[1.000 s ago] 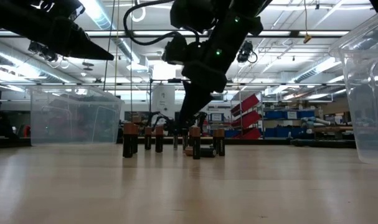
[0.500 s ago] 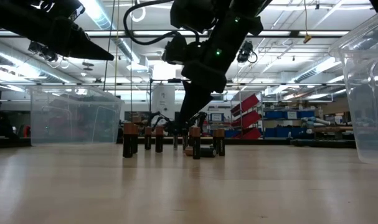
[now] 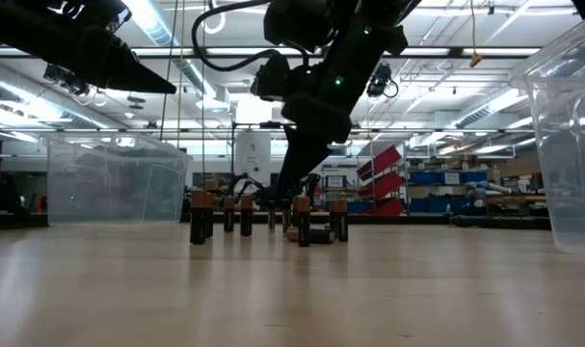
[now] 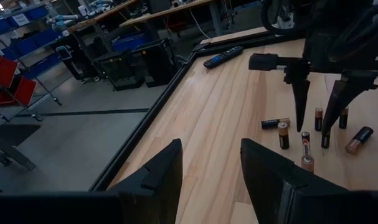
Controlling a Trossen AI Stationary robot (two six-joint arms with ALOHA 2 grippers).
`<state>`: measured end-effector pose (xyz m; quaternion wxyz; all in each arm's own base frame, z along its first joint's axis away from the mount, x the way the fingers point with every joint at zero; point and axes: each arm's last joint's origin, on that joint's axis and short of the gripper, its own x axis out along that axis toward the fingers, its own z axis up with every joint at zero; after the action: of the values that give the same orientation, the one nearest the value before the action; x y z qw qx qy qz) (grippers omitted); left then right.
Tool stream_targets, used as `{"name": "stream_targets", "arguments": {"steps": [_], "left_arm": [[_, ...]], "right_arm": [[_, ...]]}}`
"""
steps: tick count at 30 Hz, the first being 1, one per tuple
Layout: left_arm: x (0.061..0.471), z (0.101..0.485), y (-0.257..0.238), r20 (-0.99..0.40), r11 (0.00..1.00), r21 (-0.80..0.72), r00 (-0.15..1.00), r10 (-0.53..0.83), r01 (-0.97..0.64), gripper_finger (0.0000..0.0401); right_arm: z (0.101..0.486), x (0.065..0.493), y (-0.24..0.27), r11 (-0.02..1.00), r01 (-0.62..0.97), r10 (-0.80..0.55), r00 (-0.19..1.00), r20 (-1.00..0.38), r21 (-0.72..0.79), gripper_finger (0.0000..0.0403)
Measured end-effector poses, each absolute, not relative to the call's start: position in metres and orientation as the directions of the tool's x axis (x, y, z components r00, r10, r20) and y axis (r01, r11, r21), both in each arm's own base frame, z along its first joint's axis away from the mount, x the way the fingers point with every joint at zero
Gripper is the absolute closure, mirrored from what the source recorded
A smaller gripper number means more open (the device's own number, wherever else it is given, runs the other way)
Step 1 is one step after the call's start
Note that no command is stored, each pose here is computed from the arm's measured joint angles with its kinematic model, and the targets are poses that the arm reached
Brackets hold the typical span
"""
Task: Sort batteries
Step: Put the black and silver battery into the bottom transparent bin
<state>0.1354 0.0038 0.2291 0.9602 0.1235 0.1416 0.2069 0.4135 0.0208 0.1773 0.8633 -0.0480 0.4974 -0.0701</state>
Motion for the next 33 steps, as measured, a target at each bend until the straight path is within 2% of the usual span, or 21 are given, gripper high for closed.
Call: {"name": "stream_targets", "arguments": {"steps": [33], "left_arm": [[0.1354, 0.2291, 0.0038, -0.220, 0.884, 0.296, 0.874, 0.432, -0.362, 0.0240]], "right_arm": [[0.1768, 0.4128, 0.0211, 0.988, 0.093, -0.153, 0.488, -0.859, -0.123, 0.0293]]}}
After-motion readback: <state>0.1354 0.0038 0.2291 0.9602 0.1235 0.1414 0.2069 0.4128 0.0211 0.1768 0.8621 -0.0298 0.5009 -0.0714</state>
